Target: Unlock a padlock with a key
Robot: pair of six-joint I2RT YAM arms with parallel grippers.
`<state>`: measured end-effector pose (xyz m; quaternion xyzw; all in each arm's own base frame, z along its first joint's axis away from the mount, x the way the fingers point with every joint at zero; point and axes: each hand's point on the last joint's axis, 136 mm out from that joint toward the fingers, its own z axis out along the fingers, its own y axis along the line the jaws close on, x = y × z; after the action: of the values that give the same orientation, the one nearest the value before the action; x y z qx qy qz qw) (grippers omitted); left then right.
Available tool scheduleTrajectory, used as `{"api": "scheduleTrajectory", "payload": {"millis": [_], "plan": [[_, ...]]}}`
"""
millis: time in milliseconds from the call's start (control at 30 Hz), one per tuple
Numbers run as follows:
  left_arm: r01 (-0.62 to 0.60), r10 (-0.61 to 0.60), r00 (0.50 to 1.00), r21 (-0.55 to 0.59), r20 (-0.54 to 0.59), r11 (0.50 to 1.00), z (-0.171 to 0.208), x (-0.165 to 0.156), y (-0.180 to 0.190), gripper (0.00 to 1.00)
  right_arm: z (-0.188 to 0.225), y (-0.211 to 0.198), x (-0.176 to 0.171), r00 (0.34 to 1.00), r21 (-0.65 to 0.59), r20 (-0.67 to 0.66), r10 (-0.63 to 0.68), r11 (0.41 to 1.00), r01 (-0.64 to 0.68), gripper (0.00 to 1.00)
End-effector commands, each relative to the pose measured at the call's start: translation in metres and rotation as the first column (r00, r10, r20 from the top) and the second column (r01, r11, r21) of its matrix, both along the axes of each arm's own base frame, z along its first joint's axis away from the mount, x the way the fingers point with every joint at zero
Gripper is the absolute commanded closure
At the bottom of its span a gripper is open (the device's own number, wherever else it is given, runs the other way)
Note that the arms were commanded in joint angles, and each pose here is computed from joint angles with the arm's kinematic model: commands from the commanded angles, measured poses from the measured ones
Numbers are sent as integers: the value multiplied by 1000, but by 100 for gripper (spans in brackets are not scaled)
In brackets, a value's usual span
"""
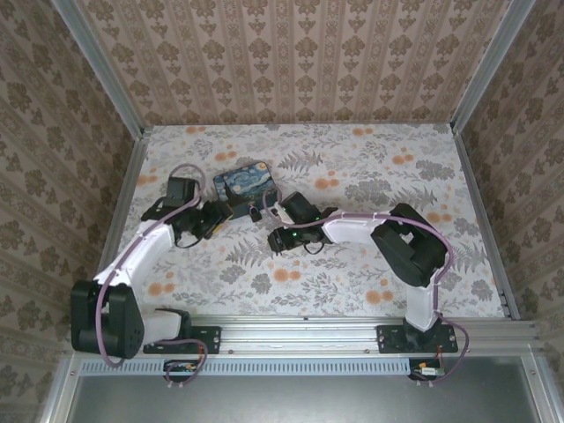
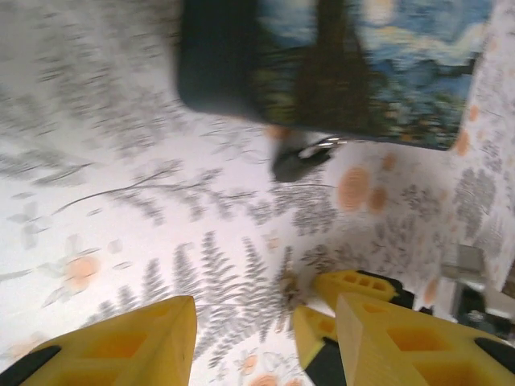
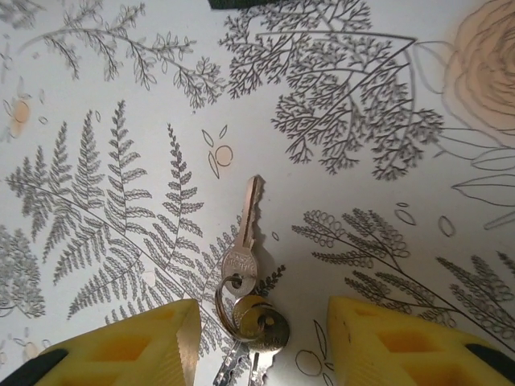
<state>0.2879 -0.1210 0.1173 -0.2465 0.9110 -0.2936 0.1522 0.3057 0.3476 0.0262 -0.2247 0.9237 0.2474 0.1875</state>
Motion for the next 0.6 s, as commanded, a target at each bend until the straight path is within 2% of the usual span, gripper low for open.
{"api": "scheduleTrajectory", "payload": {"millis": [0, 233, 433, 567], "plan": [[-17, 19, 997, 33, -76, 999, -17, -27, 17, 51, -12, 1, -6, 999, -87, 6, 39, 995, -38, 54], [-22, 24, 998, 45, -61, 999, -13, -32, 26, 51, -18, 3, 1, 999, -145, 16, 48, 988, -45, 56], [-29, 31, 998, 40, -48, 999, -10, -29, 30, 52, -29, 3, -9, 996, -215, -2, 84, 973, -82, 65], [-34, 36, 999, 40, -40, 999, -9, -29, 34, 52, -37, 1, -10, 997, -253, -19, 81, 964, -83, 65]]}}
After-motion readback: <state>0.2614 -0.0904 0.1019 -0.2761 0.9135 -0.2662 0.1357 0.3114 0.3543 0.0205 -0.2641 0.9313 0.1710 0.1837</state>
